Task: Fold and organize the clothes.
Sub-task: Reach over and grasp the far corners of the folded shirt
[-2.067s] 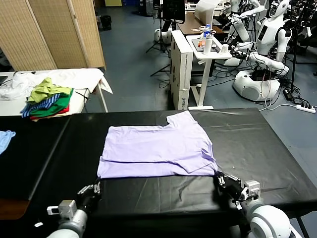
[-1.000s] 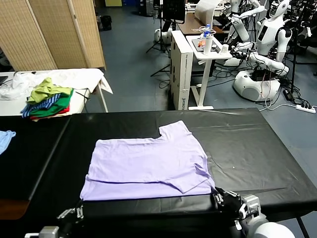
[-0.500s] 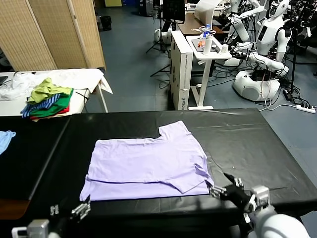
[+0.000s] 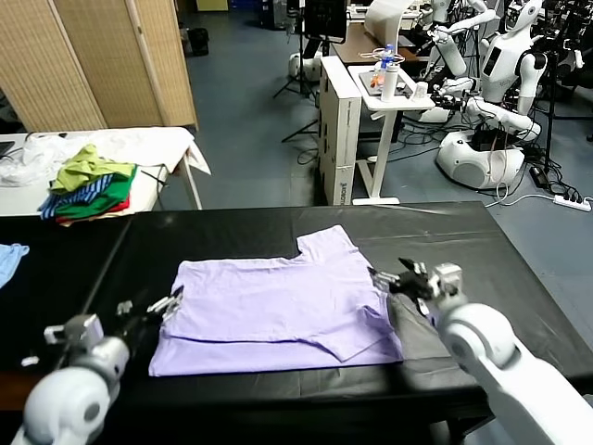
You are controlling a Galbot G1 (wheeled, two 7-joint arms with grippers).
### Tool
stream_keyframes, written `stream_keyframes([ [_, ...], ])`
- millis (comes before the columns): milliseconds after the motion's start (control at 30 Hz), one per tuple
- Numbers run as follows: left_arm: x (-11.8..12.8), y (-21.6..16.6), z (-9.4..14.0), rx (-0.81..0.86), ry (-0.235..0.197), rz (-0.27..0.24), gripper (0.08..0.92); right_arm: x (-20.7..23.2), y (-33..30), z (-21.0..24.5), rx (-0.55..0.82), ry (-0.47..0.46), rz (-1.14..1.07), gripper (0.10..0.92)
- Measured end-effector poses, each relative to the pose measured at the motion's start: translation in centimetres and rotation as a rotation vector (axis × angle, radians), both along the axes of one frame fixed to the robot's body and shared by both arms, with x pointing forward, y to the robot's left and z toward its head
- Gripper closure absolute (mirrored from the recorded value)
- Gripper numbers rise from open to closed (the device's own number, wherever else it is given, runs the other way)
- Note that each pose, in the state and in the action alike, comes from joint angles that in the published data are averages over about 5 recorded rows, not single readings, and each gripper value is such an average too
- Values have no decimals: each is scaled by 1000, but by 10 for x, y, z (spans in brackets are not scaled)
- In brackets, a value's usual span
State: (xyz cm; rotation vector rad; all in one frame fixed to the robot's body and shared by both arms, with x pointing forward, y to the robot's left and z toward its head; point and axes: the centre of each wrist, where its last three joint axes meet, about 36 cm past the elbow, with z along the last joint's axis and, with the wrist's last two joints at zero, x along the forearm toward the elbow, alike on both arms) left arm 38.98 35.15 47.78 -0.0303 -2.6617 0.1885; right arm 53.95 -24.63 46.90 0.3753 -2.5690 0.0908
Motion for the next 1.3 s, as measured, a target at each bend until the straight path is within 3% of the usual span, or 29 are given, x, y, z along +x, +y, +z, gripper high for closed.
stream_keyframes([
  [200, 45, 19, -12, 7, 53, 4, 92, 29, 16, -6, -4, 28, -4, 115],
  [400, 69, 24, -24, 23, 86, 9, 92, 46, 25, -14, -11, 52, -16, 115],
  [700, 93, 21, -40, 21, 109, 2, 92, 58, 30, -25, -10, 82, -36, 118],
  [900, 106, 15, -47, 16, 118, 0, 92, 60, 30, -29, -13, 90, -37, 223],
  [1100, 109, 14, -50, 18, 126, -1, 97, 61, 34, -31, -14, 94, -32, 263],
  [1300, 114, 15, -51, 1, 126, 3, 167, 62, 36, -32, -15, 96, -30, 301],
])
